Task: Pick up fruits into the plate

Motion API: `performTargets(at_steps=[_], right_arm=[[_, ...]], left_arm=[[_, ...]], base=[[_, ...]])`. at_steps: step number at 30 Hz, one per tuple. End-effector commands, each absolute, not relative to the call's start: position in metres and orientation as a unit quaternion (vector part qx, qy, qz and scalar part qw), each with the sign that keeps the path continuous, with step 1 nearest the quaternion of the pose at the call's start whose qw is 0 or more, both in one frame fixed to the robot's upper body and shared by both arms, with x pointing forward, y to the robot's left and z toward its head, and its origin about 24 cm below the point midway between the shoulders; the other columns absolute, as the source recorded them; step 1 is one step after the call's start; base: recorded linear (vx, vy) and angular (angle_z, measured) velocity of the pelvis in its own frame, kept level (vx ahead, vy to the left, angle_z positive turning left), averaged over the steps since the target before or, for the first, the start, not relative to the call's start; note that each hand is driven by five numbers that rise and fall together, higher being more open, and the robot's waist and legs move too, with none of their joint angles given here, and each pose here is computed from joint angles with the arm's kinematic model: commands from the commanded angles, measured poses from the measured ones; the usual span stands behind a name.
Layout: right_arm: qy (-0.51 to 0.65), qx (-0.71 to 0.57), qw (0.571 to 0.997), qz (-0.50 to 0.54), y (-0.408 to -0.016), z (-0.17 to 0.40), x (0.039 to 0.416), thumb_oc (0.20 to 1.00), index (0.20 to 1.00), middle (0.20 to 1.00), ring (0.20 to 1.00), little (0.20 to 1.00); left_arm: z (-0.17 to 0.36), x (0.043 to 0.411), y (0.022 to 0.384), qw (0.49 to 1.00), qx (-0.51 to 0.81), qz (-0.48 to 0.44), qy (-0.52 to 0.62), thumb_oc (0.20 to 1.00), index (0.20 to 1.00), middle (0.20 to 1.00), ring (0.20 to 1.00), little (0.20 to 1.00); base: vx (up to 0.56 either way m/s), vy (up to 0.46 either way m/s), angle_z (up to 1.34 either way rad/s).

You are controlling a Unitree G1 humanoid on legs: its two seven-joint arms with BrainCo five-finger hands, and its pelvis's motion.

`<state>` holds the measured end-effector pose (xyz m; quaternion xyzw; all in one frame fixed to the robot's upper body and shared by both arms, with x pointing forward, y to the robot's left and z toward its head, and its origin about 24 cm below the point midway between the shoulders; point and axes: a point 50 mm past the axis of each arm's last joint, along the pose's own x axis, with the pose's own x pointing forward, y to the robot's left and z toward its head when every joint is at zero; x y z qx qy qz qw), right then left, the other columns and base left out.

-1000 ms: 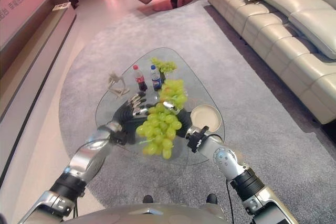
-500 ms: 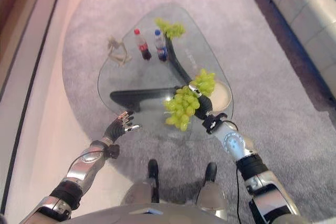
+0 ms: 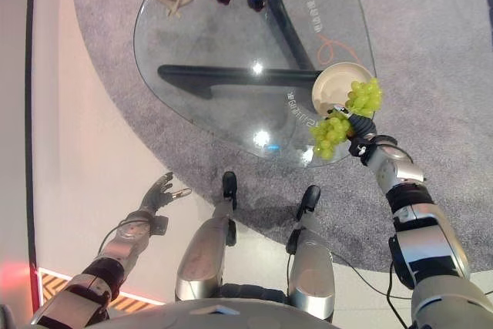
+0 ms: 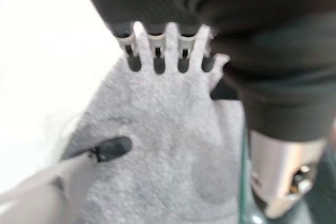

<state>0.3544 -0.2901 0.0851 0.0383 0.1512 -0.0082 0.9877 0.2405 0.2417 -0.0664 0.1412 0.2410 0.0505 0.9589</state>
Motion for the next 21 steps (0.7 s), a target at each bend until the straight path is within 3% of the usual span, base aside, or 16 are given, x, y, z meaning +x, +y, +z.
performTargets(at_steps=[1, 6, 12, 18, 21], right_arm=[[0.085, -0.111, 0.988, -0.065, -0.319, 0.149, 0.367, 0.200, 0.200, 0.200, 0.200, 0.200], [0.094, -0.257, 0.950, -0.152, -0.345, 0.180, 0.365, 0.200, 0.200, 0.200, 0.200, 0.200], [0.137, -0.440, 0.841, -0.284, -0.378, 0.227, 0.355, 0.200, 0.200, 0.200, 0.200, 0.200], [0.146, -0.593, 0.684, -0.399, -0.395, 0.267, 0.340, 0.200, 0.200, 0.200, 0.200, 0.200], [0.149, -0.602, 0.654, -0.432, -0.397, 0.277, 0.336, 0.200, 0.200, 0.200, 0.200, 0.200]], left_arm=[[-0.065, 0.235, 0.254, 0.956, 0.172, 0.065, 0.231, 1.000, 1.000, 1.000, 1.000, 1.000], [-0.062, 0.234, 0.256, 0.955, 0.181, 0.064, 0.225, 1.000, 1.000, 1.000, 1.000, 1.000], [-0.065, 0.228, 0.261, 0.947, 0.200, 0.053, 0.245, 1.000, 1.000, 1.000, 1.000, 1.000], [-0.069, 0.218, 0.259, 0.947, 0.195, 0.043, 0.250, 1.000, 1.000, 1.000, 1.000, 1.000], [-0.068, 0.215, 0.259, 0.947, 0.198, 0.037, 0.249, 1.000, 1.000, 1.000, 1.000, 1.000]], base=[[0.00, -0.052, 0.09], [0.01, -0.043, 0.09], [0.02, -0.015, 0.08], [0.06, -0.017, 0.07], [0.01, -0.005, 0.00]])
